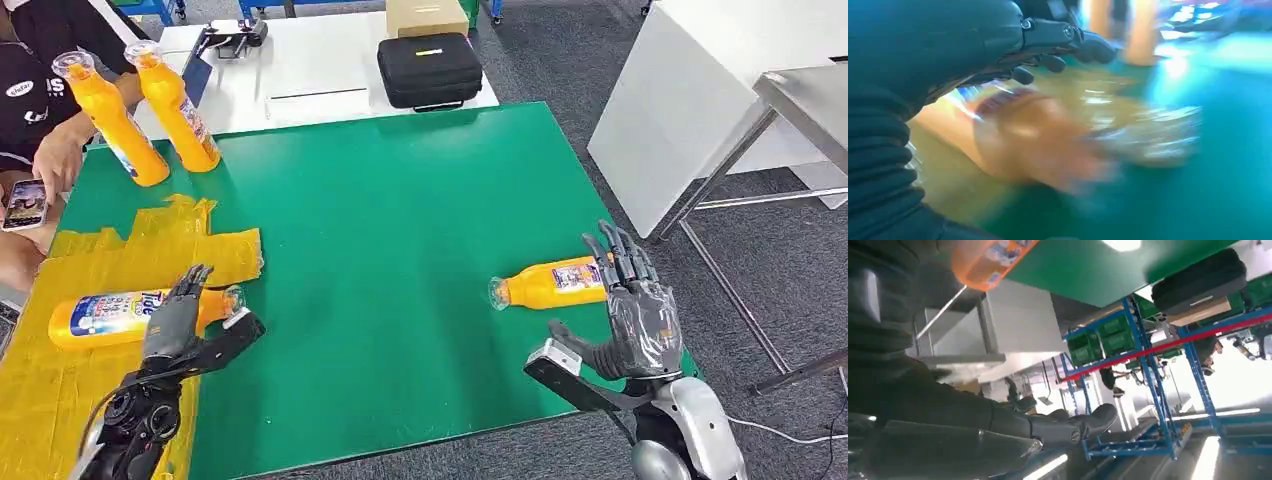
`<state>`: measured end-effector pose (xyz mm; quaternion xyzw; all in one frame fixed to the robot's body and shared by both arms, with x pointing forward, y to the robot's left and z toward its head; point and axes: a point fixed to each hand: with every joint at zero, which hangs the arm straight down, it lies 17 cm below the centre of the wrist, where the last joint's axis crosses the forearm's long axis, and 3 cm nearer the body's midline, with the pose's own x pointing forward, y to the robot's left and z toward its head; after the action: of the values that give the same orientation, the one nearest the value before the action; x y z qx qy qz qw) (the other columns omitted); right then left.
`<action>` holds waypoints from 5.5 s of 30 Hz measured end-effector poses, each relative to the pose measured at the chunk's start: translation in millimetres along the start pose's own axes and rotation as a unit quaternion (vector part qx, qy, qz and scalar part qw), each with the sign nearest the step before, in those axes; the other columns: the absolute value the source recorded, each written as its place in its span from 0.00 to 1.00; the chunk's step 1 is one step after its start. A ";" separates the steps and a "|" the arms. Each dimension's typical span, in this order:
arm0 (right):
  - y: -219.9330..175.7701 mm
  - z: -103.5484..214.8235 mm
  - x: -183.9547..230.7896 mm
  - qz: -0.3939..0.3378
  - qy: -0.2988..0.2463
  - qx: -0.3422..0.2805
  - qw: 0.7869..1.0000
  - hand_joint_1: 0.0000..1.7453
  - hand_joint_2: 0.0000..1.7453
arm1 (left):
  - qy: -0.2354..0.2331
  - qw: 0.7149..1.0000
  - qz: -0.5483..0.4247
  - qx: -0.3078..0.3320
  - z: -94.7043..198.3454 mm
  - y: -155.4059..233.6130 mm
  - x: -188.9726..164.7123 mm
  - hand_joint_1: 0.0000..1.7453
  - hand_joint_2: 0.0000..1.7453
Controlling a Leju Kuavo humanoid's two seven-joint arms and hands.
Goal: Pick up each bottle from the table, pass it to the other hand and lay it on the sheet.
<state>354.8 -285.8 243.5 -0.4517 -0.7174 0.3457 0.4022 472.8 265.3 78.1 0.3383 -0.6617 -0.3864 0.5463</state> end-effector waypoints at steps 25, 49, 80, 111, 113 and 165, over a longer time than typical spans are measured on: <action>28.8 -18.7 -153.6 0.072 0.018 0.202 0.976 0.00 1.00 | -0.301 0.854 0.400 0.143 80.1 164.8 184.6 0.00 1.00; 62.8 -1.1 -252.2 0.093 0.087 0.340 0.932 0.00 1.00 | -0.326 0.836 0.419 0.141 78.6 175.4 200.9 0.00 1.00; 182.6 -45.5 -197.0 0.114 0.023 0.379 0.918 0.00 1.00 | -0.306 0.837 0.422 0.166 64.8 175.8 202.3 0.00 1.00; 227.7 -16.9 -205.8 0.123 0.060 0.465 0.875 1.00 1.00 | -0.285 0.845 0.430 0.140 49.3 158.2 203.4 0.00 1.00; 228.6 -17.5 -204.1 0.122 0.059 0.464 0.875 1.00 1.00 | -0.284 0.845 0.430 0.140 49.4 158.0 203.4 0.00 1.00; 98.0 -126.2 245.8 -0.541 -0.143 0.088 0.824 1.00 1.00 | -0.346 0.857 0.379 -0.040 52.0 104.4 305.9 0.00 1.00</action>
<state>437.4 -6.9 279.5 0.1009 -0.8625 0.1949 0.4559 365.7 56.0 305.8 -0.1162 -0.8690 -0.2679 0.3995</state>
